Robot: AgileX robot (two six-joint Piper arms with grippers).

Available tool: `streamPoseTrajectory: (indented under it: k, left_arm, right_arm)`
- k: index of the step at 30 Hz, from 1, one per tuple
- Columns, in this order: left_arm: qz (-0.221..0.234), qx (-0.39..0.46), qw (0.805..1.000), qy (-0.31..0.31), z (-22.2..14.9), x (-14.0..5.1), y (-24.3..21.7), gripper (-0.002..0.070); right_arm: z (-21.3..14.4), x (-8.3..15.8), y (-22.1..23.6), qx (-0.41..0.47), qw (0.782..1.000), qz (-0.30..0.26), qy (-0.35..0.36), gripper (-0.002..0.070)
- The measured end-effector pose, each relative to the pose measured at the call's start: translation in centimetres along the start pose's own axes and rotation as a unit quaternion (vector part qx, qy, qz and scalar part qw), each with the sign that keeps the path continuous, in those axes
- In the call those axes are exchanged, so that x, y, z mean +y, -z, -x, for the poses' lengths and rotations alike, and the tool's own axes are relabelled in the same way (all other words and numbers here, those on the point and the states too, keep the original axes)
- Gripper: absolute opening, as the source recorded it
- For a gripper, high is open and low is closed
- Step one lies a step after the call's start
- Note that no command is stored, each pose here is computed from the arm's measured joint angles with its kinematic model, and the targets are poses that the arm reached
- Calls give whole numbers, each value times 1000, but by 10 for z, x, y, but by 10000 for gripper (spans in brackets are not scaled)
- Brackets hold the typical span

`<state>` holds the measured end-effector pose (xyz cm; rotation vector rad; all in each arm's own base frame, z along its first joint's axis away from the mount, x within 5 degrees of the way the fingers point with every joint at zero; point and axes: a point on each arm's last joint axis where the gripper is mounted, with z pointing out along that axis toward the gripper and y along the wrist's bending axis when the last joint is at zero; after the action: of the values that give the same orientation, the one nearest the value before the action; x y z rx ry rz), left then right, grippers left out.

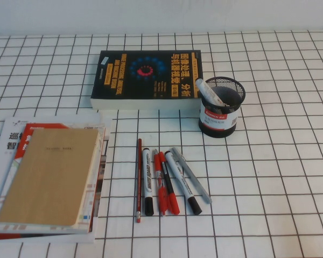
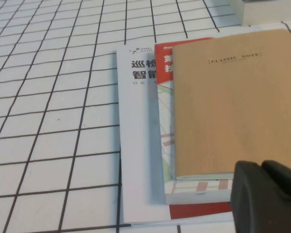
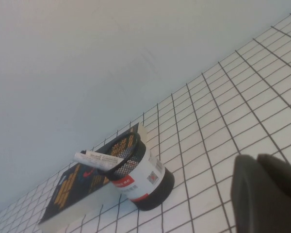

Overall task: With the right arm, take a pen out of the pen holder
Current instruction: 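Take a marker out of the pen holder and lay it on the table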

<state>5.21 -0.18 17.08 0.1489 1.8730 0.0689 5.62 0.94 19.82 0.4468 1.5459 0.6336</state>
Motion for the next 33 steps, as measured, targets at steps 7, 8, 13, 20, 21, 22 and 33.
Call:
streamPoseTrajectory:
  k: [7, 8, 13, 20, 21, 22, 33]
  left_arm:
    - [0, 0, 1000, 0, 0, 0, 0, -4]
    - [0, 0, 1000, 0, 0, 0, 0, -4]
    - [0, 0, 1000, 0, 0, 0, 0, -4]
    - [0, 0, 1000, 0, 0, 0, 0, -4]
    - [0, 0, 1000, 0, 0, 0, 0, -4]
    - [0, 0, 1000, 0, 0, 0, 0, -4]
    - [0, 0, 1000, 0, 0, 0, 0, -4]
  right_arm:
    - [7, 18, 0, 65, 998, 17, -4, -16]
    - [12, 25, 0, 80, 997, 19, 3, -16]
    - [31, 49, -17, 205, 977, -9, 63, -16]
    - [58, 68, -60, 315, 937, -48, 139, -16]
    - [61, 70, -69, 326, 933, -51, 145, -16]
    - [63, 71, -74, 333, 930, -53, 147, -16]
    - [43, 95, -160, 391, 896, 1, 209, -16]
